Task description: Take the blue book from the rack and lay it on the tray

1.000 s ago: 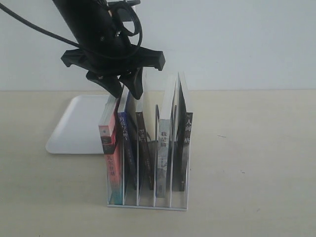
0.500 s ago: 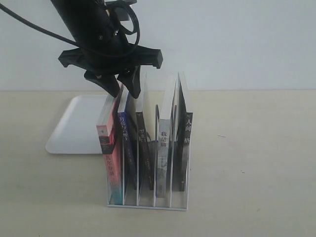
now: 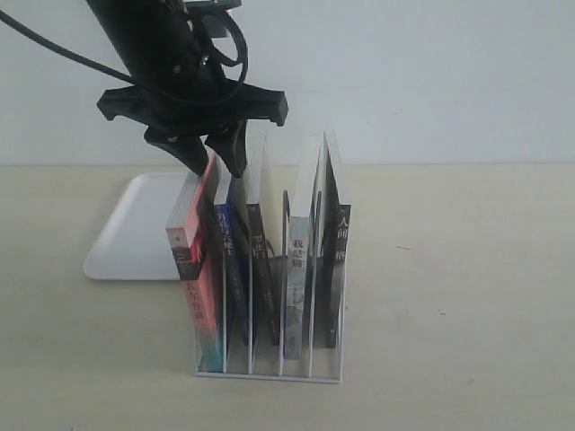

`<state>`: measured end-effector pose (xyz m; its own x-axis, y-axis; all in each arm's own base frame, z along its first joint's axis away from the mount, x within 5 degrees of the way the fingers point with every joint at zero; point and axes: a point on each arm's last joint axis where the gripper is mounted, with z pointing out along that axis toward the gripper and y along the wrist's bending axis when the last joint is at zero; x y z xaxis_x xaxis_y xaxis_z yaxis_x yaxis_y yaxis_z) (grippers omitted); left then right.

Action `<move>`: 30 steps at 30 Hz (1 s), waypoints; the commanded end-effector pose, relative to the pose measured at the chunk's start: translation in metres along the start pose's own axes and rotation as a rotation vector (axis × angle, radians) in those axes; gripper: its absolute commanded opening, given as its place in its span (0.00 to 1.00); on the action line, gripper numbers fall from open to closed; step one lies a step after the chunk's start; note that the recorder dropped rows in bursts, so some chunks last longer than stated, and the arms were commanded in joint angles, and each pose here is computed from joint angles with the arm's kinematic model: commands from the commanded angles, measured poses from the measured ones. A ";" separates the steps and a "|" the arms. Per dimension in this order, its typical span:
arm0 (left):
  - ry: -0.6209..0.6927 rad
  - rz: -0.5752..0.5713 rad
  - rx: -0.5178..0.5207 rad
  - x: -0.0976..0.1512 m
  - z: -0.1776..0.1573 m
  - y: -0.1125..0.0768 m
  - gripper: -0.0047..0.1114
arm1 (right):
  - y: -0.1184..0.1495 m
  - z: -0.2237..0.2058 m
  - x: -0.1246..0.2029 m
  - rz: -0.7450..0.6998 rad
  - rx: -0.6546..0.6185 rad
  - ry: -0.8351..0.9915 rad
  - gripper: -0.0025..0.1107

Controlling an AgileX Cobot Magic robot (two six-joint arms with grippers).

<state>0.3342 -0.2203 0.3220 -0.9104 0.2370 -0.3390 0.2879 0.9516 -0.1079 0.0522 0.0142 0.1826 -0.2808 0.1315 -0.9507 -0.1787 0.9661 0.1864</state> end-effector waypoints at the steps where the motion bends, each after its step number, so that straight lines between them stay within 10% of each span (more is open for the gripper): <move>1: 0.037 -0.007 0.006 0.002 0.010 0.000 0.41 | -0.001 0.000 -0.001 -0.012 0.008 -0.008 0.02; 30: 0.009 0.001 0.146 0.007 -0.017 -0.010 0.41 | -0.001 0.000 -0.001 -0.012 0.008 -0.008 0.02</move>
<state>0.3201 -0.2250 0.3373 -0.9115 0.2381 -0.3354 0.3262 0.9151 -0.2371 0.0522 0.0142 0.1826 -0.2808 0.1315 -0.9507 -0.1787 0.9661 0.1864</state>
